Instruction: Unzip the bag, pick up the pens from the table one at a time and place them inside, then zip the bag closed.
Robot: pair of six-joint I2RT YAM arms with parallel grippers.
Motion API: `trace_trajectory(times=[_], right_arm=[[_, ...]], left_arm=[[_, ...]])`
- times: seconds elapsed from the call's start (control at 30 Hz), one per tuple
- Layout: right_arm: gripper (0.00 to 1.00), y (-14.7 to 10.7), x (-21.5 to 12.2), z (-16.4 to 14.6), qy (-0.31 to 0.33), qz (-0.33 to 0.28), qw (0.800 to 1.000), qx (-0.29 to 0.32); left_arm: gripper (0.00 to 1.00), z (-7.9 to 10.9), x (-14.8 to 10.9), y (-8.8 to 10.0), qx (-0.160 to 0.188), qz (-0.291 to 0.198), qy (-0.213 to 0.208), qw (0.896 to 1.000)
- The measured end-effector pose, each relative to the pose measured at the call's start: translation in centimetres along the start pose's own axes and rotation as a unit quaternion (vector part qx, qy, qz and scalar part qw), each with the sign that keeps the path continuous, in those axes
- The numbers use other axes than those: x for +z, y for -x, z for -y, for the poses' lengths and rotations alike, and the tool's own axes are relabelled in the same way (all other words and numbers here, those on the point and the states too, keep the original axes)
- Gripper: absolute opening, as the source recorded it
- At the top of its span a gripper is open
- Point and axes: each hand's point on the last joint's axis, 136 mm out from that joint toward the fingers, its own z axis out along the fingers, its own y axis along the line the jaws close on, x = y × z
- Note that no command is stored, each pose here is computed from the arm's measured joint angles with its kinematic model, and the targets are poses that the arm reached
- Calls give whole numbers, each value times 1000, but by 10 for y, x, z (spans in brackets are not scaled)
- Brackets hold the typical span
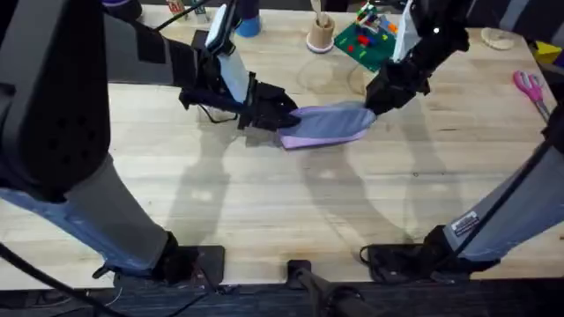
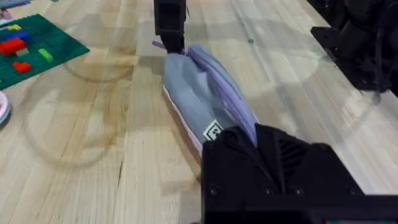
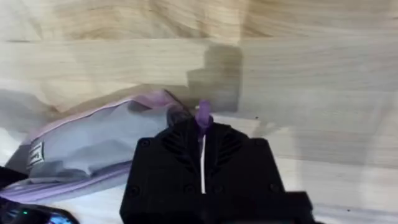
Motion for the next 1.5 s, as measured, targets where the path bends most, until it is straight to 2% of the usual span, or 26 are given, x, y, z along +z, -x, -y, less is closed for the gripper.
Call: trace_trajectory(times=[0.27,0.3,0.37,0.43,0.53,0.57,0.7,0.87,0.9,1.07,1.1,1.33,1.5], right_arm=[[35,1,-11,-1,1,15,1000,8],[68,1,-16,-1,-1,22,1000,6],[215,4,-28,3,-16,43,999,2],[454,10,-46,10,-37,69,997,-4],[895,10,-76,13,-58,99,993,-24],[970,7,-85,11,-64,105,992,-37],[995,-10,-106,-6,-73,114,986,-91],[995,-25,-114,-29,-76,115,979,-153],[995,-26,-115,-33,-76,115,977,-161],[995,-29,-114,-41,-77,115,974,-182],[995,-29,-114,-41,-77,115,973,-183],[996,-29,-114,-42,-77,115,973,-185],[996,-30,-114,-41,-79,113,973,-186]], left_arm=[[44,0,0,0,-1,0,0,1000],[44,0,0,0,0,0,0,1000],[44,0,-1,0,-3,0,0,1000],[44,-1,-3,-1,-5,0,3,1000],[44,-2,-6,-1,-6,0,8,1000],[44,-2,-6,-1,-6,0,8,1000],[44,-2,-5,-1,-6,0,8,1000],[48,-2,-5,-2,-6,0,8,1000],[150,-2,-5,-1,-3,1,8,1000],[930,-2,-7,3,-2,15,5,1000],[977,-2,-7,4,-2,15,5,1000],[995,-4,-7,5,8,19,7,1000],[999,-5,-12,3,-3,14,15,1000]])
